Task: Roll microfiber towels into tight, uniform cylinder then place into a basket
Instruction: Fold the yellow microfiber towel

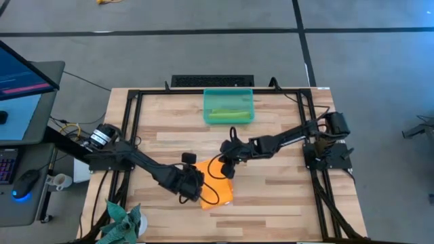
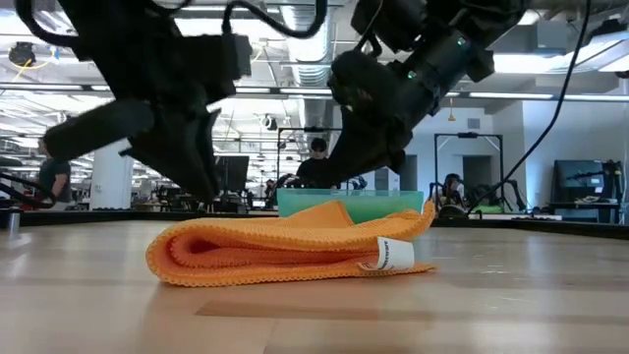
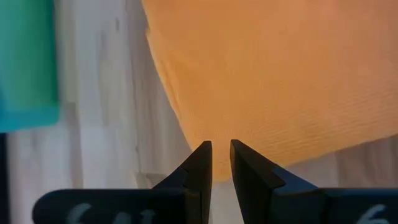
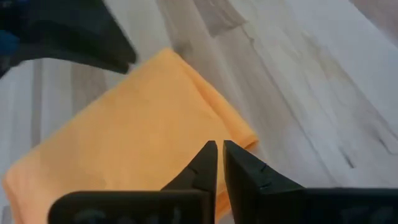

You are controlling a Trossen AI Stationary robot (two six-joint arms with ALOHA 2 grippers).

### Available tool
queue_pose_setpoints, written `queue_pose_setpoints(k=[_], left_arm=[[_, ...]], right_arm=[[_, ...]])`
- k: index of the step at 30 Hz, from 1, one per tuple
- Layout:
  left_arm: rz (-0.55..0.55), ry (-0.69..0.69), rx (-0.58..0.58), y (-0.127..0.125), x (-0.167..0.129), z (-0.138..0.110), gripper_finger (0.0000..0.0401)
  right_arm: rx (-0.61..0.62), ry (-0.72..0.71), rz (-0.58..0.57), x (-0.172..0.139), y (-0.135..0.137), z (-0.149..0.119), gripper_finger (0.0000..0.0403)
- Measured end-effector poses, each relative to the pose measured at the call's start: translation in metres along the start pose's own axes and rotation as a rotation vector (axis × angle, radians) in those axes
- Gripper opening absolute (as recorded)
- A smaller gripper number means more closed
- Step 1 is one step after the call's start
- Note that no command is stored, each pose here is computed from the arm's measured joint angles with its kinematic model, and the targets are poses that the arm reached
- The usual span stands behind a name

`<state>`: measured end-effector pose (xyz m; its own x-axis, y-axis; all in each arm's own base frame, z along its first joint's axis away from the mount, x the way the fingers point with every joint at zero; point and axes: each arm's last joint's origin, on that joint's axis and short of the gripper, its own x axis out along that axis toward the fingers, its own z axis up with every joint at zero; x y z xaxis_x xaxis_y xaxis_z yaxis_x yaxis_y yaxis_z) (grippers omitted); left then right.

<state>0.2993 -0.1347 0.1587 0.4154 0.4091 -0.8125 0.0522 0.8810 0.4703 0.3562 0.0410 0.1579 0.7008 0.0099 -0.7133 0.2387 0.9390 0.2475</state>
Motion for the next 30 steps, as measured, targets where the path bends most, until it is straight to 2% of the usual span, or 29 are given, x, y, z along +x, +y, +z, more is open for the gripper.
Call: queue_pose_setpoints(k=[6, 10, 14, 16, 18, 22, 27, 30], left_arm=[[-0.113, -0.045, -0.029, 0.007, 0.015, 0.005, 0.0050], [-0.148, -0.057, -0.041, 0.012, 0.024, 0.003, 0.0050], [-0.138, -0.020, -0.085, 0.019, 0.032, -0.002, 0.0050], [-0.134, -0.009, -0.096, 0.021, 0.034, -0.004, 0.0050], [-0.131, -0.001, -0.100, 0.021, 0.036, -0.006, 0.0050], [-0.124, 0.025, -0.112, 0.023, 0.042, -0.014, 0.0050], [-0.100, 0.038, -0.140, 0.029, 0.047, -0.017, 0.0050], [-0.037, 0.029, -0.166, 0.035, 0.051, -0.016, 0.0050]], right_arm=[[-0.012, 0.019, 0.032, 0.000, 0.005, -0.003, 0.0027], [-0.013, 0.026, 0.031, 0.000, 0.005, -0.004, 0.0010], [-0.013, 0.032, 0.028, 0.008, 0.005, -0.007, 0.0005], [-0.012, 0.078, 0.017, 0.013, 0.000, -0.014, 0.0007], [-0.002, 0.079, 0.062, 0.022, -0.001, -0.012, 0.0011], [0.042, 0.151, 0.040, 0.036, -0.015, -0.021, 0.0015], [0.104, 0.181, 0.020, 0.037, -0.024, -0.017, 0.0010], [0.129, 0.193, 0.008, 0.037, -0.026, -0.017, 0.0011]])
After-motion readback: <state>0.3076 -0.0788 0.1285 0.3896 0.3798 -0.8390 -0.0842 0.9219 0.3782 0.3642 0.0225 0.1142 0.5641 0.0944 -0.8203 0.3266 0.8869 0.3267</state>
